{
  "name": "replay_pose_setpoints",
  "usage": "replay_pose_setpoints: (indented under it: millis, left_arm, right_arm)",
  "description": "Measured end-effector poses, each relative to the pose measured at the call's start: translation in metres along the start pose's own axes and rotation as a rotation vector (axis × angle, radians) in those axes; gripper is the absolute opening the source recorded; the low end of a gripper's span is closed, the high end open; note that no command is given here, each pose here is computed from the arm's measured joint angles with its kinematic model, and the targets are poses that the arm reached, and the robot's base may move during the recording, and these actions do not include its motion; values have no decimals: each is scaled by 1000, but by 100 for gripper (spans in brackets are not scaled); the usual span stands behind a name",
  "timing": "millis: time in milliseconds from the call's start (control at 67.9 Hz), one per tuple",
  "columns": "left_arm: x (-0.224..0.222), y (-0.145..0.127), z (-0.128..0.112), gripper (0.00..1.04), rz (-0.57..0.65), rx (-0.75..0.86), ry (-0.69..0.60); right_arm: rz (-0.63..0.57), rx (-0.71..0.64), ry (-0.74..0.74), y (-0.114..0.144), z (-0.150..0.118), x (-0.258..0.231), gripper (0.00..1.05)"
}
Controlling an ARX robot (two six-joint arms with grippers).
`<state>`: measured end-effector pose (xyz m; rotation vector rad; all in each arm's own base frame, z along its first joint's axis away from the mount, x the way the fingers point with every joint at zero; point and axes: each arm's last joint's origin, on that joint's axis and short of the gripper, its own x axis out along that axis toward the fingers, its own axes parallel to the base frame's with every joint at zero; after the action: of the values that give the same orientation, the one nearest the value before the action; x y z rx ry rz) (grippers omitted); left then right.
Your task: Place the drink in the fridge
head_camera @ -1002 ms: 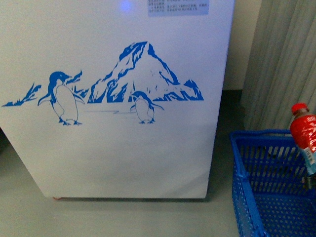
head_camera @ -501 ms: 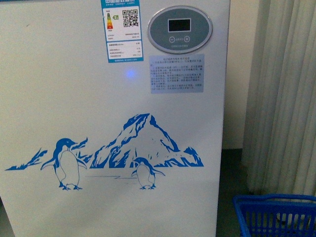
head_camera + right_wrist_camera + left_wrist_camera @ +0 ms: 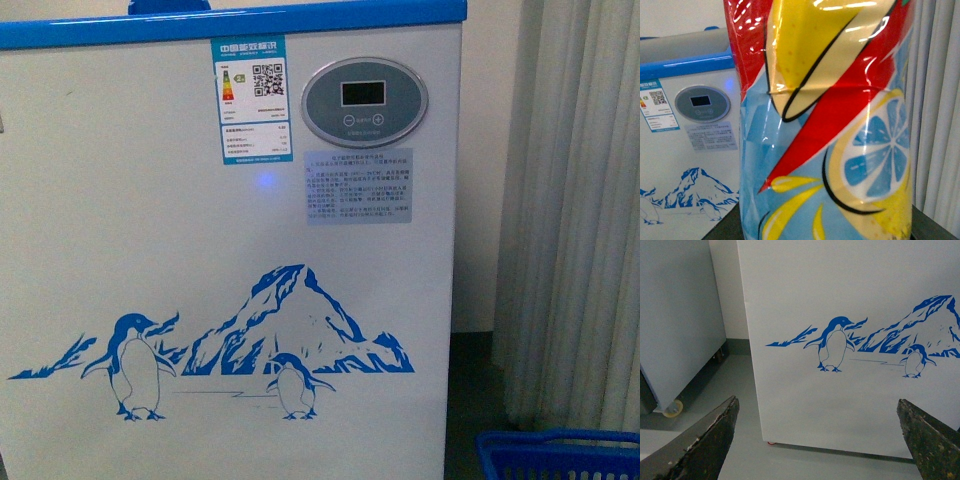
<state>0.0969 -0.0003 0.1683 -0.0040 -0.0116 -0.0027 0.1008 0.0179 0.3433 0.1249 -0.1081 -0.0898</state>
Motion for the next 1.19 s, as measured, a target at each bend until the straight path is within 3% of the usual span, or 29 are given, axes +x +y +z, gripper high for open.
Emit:
replay_pose_setpoints:
  millis: [1194]
  left_arm:
    - [0, 0, 0, 97, -1, 0, 0]
  right_arm:
    - [-5, -6, 15, 1, -3, 3, 41]
